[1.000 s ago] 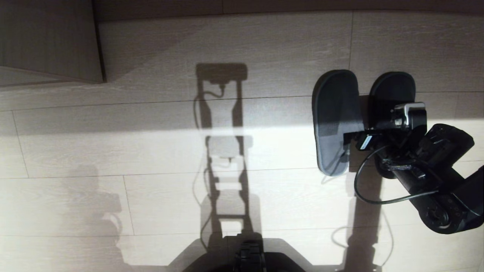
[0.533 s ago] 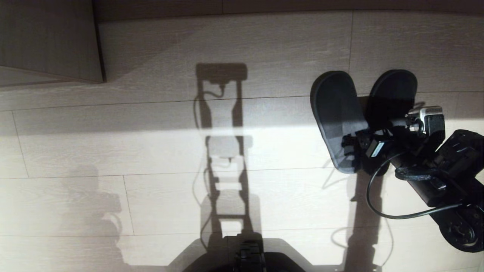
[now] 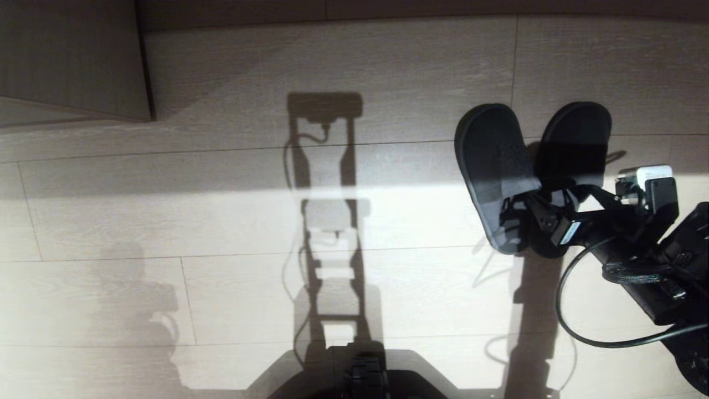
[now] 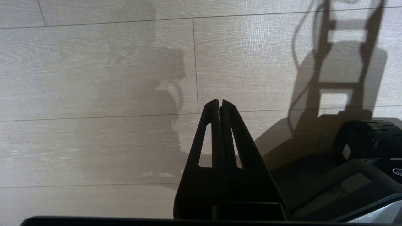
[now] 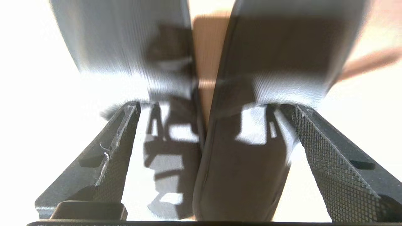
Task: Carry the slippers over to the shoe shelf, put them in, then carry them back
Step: Place the slippers on the floor
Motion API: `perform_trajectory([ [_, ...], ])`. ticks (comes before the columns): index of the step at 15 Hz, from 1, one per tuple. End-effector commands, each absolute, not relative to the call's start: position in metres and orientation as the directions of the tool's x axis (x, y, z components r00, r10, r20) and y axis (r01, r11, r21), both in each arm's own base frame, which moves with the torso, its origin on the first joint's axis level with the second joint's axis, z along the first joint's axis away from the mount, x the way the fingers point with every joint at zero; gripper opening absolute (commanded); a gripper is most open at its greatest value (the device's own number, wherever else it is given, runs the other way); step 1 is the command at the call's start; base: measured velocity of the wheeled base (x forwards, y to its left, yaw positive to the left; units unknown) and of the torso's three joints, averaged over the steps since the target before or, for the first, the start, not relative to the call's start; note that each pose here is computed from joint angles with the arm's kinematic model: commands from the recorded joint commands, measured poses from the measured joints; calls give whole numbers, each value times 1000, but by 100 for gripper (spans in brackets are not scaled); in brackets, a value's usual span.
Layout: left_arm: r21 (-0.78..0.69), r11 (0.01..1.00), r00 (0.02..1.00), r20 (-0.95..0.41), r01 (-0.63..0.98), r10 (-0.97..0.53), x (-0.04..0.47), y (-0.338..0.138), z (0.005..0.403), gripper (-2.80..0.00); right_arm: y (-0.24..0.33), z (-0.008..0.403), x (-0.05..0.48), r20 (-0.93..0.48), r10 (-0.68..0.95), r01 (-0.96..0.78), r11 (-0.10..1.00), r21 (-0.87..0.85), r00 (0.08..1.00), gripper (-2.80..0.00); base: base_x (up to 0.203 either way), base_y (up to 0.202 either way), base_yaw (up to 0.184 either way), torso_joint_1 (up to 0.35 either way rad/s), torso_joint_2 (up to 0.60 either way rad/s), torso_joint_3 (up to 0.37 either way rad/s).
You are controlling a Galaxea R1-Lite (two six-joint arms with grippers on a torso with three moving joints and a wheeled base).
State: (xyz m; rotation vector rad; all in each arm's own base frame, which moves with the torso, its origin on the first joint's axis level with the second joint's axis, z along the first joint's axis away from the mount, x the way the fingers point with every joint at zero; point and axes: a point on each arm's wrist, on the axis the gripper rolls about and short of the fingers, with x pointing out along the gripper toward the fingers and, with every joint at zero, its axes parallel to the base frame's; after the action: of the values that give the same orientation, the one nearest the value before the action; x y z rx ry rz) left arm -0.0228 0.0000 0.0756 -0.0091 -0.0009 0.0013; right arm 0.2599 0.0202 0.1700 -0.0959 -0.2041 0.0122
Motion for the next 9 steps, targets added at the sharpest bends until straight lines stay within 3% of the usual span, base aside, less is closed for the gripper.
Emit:
perform_trajectory([
  [1,-9,1000,1000,2,-3,3,-23,0,75,-280,19,197,236,301,26,1,996,-89,953,0,0,0,0,0,0,0],
  [2,-9,1000,1000,3,-2,2,-23,0,76,-280,18,201,231,305,35,-8,996,-92,952,-280,0,0,0,0,0,0],
  [9,-9,1000,1000,3,-2,2,-23,0,76,-280,3,226,248,295,-114,139,988,-66,949,-280,0,0,0,0,0,0],
])
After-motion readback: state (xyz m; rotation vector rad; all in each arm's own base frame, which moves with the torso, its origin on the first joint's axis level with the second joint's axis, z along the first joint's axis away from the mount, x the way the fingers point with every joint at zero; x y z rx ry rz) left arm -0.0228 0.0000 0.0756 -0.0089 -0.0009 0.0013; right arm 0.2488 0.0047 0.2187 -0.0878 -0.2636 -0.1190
